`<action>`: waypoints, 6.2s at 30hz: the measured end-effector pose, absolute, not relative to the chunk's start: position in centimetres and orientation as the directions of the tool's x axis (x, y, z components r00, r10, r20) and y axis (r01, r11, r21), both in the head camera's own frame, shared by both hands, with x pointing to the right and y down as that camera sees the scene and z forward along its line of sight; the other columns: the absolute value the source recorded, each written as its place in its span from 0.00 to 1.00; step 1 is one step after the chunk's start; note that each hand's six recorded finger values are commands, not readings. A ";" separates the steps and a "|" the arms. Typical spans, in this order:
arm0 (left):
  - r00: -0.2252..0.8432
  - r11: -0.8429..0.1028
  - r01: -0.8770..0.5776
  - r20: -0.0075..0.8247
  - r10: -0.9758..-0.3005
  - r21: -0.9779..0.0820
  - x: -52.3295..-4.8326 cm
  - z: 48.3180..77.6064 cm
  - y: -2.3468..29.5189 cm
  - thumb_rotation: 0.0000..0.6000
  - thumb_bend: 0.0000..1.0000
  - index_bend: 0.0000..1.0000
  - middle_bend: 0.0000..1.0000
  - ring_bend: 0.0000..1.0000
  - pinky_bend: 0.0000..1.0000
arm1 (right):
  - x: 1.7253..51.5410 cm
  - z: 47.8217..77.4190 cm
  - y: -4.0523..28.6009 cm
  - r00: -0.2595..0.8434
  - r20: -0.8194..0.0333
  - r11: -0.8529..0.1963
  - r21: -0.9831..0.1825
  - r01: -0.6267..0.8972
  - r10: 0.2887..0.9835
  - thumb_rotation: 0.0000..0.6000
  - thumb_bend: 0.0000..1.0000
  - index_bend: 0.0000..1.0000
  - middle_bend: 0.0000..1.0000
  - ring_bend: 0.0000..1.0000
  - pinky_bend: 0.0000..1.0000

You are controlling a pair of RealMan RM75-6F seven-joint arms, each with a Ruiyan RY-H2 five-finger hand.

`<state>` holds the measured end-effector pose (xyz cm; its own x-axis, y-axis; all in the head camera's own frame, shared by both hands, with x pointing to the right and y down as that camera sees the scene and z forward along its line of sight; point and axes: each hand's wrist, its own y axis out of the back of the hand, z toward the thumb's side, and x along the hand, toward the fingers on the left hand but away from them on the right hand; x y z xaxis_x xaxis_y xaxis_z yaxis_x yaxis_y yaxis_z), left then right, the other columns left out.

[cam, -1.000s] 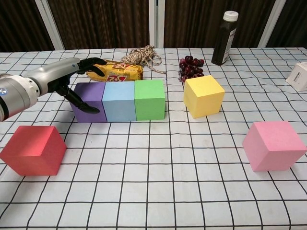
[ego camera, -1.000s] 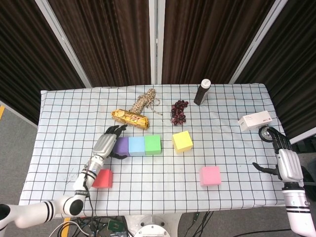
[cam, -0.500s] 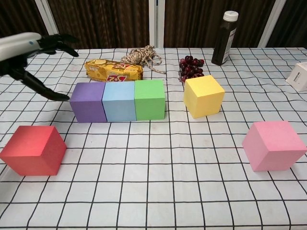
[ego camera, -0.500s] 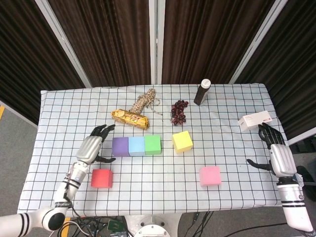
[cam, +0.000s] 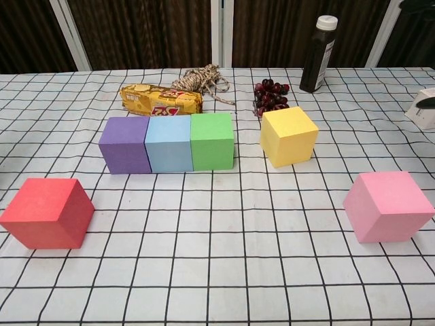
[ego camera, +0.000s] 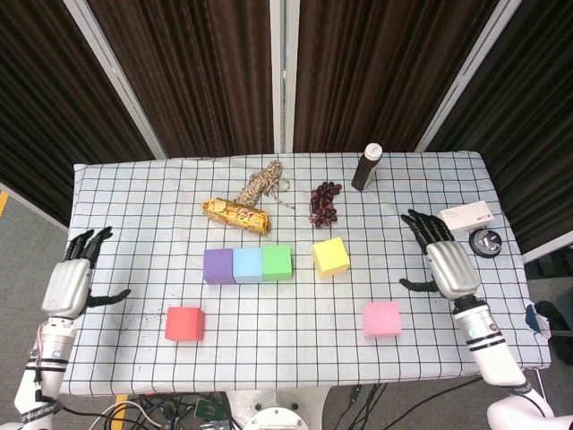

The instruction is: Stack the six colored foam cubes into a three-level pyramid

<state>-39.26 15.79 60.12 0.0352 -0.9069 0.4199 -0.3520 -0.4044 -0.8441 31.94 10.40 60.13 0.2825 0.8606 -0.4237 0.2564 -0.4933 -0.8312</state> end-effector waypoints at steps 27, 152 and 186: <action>-0.141 -0.300 -0.418 0.387 -0.911 -0.857 -48.3 59.6 24.3 1.00 0.00 0.04 0.14 0.01 0.01 | 14.7 67.8 9.0 0.489 -0.519 -0.644 -0.755 0.123 0.701 1.00 0.06 0.00 0.12 0.00 0.00; 0.083 -0.405 -0.389 0.407 -0.910 -0.827 -45.5 57.1 24.6 1.00 0.00 0.04 0.16 0.01 0.02 | 26.0 58.9 12.0 0.362 -0.510 -0.561 -0.826 0.047 0.781 1.00 0.00 0.00 0.13 0.00 0.00; 0.127 -0.492 -0.379 0.482 -0.867 -0.784 -42.8 59.9 25.3 1.00 0.00 0.04 0.16 0.01 0.02 | 33.3 63.6 22.4 0.334 -0.549 -0.588 -0.809 0.018 0.766 1.00 0.00 0.00 0.16 0.00 0.00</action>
<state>-42.84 25.29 59.93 0.1268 -0.8668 0.4824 -0.3794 -0.4917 -0.7838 33.35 22.36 63.64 0.3343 0.7658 -0.5494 0.0183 -0.5881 -0.8086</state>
